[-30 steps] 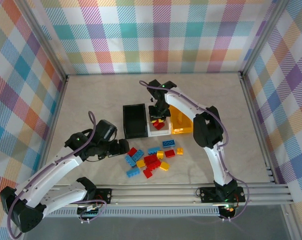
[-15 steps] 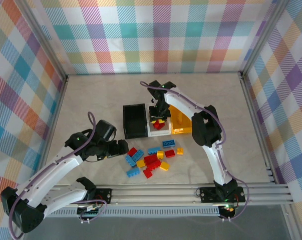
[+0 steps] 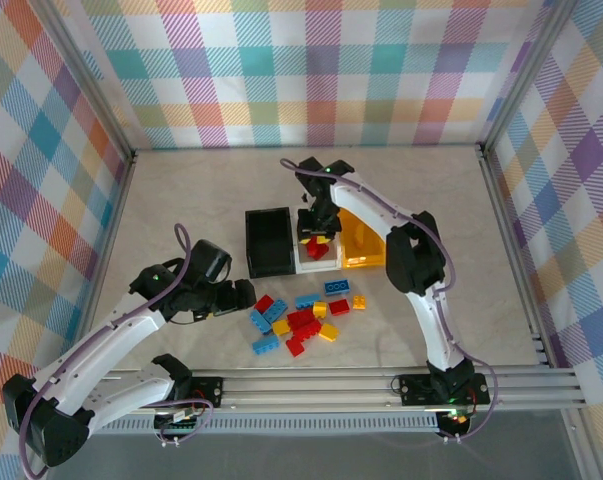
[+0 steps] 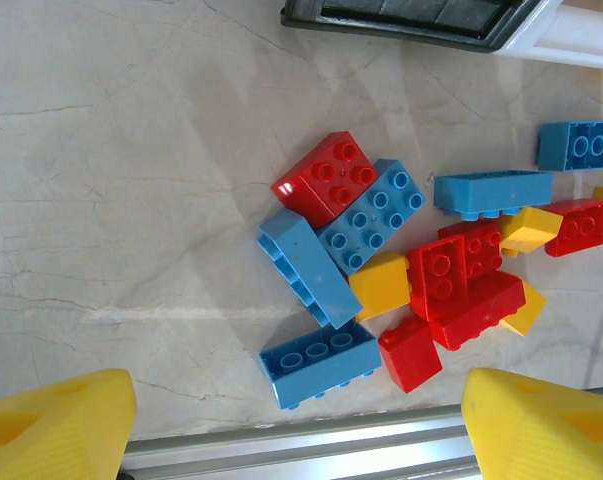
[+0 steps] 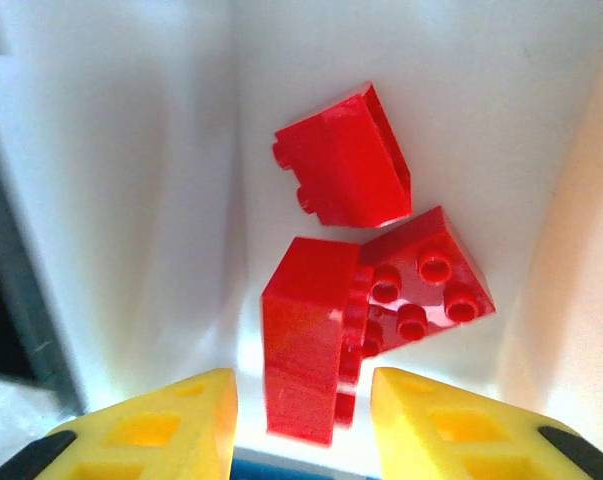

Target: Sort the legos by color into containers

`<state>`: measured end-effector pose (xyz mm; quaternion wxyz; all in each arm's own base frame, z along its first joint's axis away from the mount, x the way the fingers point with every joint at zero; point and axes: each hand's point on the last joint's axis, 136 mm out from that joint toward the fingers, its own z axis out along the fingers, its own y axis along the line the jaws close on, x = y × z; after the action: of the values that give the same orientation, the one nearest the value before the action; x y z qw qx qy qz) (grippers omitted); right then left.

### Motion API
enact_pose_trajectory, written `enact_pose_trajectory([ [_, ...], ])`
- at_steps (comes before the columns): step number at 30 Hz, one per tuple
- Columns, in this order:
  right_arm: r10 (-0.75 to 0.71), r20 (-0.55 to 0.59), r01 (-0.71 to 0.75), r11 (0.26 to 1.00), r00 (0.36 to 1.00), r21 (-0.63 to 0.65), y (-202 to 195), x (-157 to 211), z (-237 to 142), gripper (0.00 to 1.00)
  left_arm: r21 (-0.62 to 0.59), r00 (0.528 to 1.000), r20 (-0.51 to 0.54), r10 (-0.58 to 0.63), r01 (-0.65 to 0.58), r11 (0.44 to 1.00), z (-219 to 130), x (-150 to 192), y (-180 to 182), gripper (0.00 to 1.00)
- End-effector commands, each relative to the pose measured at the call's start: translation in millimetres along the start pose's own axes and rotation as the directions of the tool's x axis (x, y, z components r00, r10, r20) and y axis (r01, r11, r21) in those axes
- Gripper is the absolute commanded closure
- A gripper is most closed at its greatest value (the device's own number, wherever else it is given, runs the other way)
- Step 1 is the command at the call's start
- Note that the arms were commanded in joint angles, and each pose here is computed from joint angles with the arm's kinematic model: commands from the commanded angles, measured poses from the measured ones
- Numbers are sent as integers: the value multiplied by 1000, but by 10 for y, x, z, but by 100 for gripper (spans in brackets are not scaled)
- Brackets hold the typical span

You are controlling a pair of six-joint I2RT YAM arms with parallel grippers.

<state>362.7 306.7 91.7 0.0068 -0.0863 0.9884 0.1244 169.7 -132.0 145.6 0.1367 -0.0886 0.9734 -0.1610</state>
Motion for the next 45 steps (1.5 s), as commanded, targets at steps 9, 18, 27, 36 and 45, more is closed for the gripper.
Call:
enact_pose_trajectory([
  [9, 41, 183, -10, 986, 982, -167, 149, 354, -1190, 57, 24, 999, -26, 25, -25, 999, -1, -13, -82, 16],
  [18, 171, 187, -133, 971, 967, -201, -462, 1029, -1357, 53, 22, 976, -50, 214, -213, 977, 64, -60, -545, 17],
  [27, 301, 53, -284, 936, 952, -210, -901, 1864, -962, 51, 33, 942, -117, 314, -312, 949, 457, 127, -972, 18],
  [36, 359, -33, -358, 915, 933, -187, -1011, 2366, -521, 50, -14, 939, -153, 307, -312, 950, 639, 155, -915, 18],
  [45, 330, -46, -333, 925, 943, -185, -954, 2431, -518, 50, -180, 942, -195, 273, -308, 934, 834, -17, -544, 18],
])
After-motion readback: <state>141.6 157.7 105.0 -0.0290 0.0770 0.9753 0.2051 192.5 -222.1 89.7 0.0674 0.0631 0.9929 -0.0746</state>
